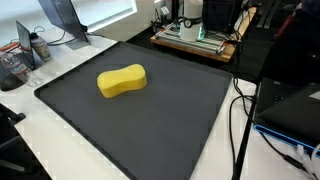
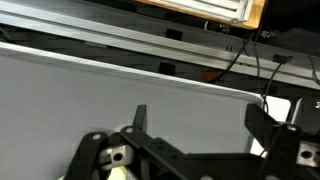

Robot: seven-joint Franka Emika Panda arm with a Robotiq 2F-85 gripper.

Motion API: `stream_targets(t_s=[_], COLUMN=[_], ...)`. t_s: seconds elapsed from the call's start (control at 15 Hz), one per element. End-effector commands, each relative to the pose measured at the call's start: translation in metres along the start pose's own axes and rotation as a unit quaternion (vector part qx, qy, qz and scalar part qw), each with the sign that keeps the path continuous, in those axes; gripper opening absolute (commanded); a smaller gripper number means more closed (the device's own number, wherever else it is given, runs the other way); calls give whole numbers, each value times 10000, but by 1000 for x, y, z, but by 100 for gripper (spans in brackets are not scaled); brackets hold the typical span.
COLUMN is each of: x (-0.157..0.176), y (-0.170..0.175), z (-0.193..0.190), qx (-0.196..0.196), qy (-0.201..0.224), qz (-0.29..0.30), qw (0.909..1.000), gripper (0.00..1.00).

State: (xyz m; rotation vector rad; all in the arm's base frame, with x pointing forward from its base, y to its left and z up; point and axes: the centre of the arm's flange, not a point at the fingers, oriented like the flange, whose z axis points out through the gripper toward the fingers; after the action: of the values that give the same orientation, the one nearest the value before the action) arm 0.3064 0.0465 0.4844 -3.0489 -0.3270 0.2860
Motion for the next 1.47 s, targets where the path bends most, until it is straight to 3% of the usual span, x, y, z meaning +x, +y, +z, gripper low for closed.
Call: stream_targets(t_s=[0.0, 0.07, 0.2, 0.67, 1.4], x=[-11, -3, -6, -7, -5], y=[-67, -39, -64, -65, -20], z=[-8, -3, -3, -4, -13], qx=[254, 89, 84, 100, 635], qy=[84, 80, 92, 104, 144], qz=[-815, -421, -718, -761, -695], qw=[9963, 9990, 9973, 9970, 9955], gripper=[100, 100, 100, 100, 100])
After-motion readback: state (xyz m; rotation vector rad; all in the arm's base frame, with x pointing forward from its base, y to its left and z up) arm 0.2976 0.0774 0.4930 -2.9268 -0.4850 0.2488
